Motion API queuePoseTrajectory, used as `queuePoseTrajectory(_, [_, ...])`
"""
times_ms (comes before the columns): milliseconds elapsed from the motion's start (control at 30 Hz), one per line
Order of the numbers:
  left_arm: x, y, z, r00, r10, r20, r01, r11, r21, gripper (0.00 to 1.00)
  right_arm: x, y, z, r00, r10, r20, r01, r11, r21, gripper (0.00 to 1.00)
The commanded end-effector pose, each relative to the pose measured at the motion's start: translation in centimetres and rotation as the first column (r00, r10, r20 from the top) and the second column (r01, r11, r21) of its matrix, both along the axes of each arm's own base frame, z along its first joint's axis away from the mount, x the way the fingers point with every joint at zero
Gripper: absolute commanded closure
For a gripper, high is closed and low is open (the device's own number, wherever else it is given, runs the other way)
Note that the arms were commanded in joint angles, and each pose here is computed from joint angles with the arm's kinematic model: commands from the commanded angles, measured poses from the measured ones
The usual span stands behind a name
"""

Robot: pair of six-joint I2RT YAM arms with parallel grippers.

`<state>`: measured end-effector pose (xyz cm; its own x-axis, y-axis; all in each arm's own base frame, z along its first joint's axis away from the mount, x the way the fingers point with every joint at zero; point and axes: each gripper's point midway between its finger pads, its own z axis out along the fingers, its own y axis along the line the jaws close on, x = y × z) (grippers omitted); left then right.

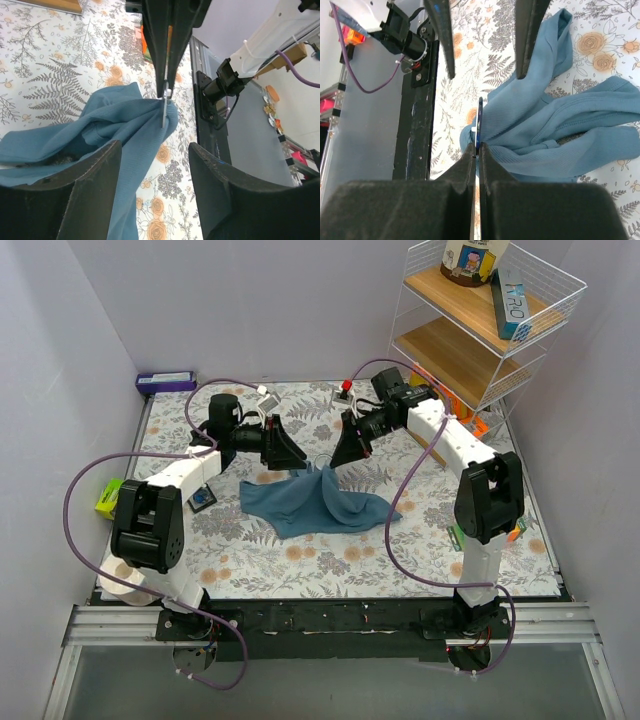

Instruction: Remove the brooch from the garment

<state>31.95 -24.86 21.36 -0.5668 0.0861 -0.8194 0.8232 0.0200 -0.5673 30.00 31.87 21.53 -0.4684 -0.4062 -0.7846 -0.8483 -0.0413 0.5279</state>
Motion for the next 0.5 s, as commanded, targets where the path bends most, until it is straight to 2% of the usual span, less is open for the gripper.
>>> queuePoseTrajectory(0, [0.3,-0.9,1.4,0.984,0.064,0.167,-0.078,0.994,0.078,0.45,-1.9,-1.1,1.4,0.983,0.129,0.128,-0.140,0.987,0.076,0.99])
queuePoseTrajectory(33, [-0.4,-1.3,2.2,0.973,0.060,0.221,-0.079,0.994,0.075,0.44,-1.9,-1.1,1.0,0.984,0.134,0.118,-0.143,0.987,0.073,0.99])
queuePoseTrajectory(167, [-1.7,-2.6,1.8,0.951,0.080,0.297,-0.107,0.991,0.077,0.37,-1.1,-0.7,1.0,0.985,0.118,0.128,-0.128,0.989,0.073,0.99])
queuePoseTrajectory(233, [-2.1,-3.0,1.3,0.953,0.076,0.293,-0.102,0.992,0.074,0.36,-1.0,-0.6,1.3,0.981,0.120,0.155,-0.132,0.989,0.073,0.99])
queuePoseTrajectory(267, [-1.9,-3.4,0.9,0.973,0.098,0.208,-0.114,0.991,0.067,0.36,-0.9,-0.7,1.3,0.982,0.117,0.149,-0.127,0.990,0.059,0.99])
queuePoseTrajectory(467, [0.5,-4.5,1.5,0.974,0.121,0.191,-0.127,0.992,0.016,0.39,-0.5,-0.2,1.8,0.983,0.135,0.124,-0.144,0.987,0.075,0.99])
